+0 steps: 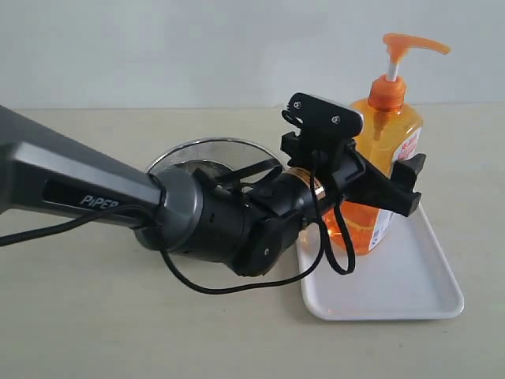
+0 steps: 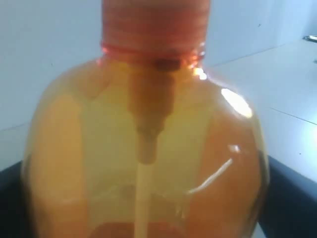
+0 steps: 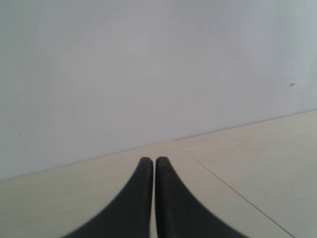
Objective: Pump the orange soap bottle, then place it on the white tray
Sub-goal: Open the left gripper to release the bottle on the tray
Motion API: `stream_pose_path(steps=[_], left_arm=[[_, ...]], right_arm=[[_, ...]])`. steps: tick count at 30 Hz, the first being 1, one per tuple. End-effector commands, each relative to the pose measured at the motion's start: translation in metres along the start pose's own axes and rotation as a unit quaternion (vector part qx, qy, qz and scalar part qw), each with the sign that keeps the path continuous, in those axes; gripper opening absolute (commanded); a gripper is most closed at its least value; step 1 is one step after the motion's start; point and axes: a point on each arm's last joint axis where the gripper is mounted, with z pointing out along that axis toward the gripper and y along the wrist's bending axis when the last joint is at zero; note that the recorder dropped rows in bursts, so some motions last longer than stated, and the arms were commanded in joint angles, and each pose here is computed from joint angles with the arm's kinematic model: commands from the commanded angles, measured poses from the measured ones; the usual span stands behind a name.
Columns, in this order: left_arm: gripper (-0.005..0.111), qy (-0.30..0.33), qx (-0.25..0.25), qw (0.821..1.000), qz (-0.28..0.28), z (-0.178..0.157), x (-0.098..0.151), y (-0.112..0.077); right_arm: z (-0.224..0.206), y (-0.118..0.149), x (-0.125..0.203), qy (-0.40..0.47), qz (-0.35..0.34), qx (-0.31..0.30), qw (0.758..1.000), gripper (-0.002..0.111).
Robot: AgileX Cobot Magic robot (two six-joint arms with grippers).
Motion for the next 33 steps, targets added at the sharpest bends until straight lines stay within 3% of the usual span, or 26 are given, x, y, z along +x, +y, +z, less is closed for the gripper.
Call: stream_pose_path(steps=[1,8,13,28,33], left_arm=[[0.092,0.017,0.008,1.0,-0.009,-0.001,-0.007,-0.004],[0.092,0.092,0.015,0.996,-0.007,-0.008,-0.011,-0.006],[0.092,0.105,0.038,0.993,0.035,-0.012,-0.018,-0.01],[0.092,0.135,0.041,0.989,0.041,-0.024,-0.008,-0.008],[0.092,0.13,0.043,0.989,0.054,-0.039,-0.021,-0.007]], right_arm=[[0.0,0.0,-0.002,-0.007,0.003,0.002,1.0,0.0],[0.0,0.0,-0.002,-0.008,0.004,0.001,1.0,0.0],[0.0,0.001,-0.003,-0.011,0.002,-0.003,1.0,0.0],[0.0,0.002,-0.004,-0.016,0.0,-0.009,1.0,0.0],[0.0,0.002,-0.004,-0.019,0.003,-0.012,1.0,0.0]])
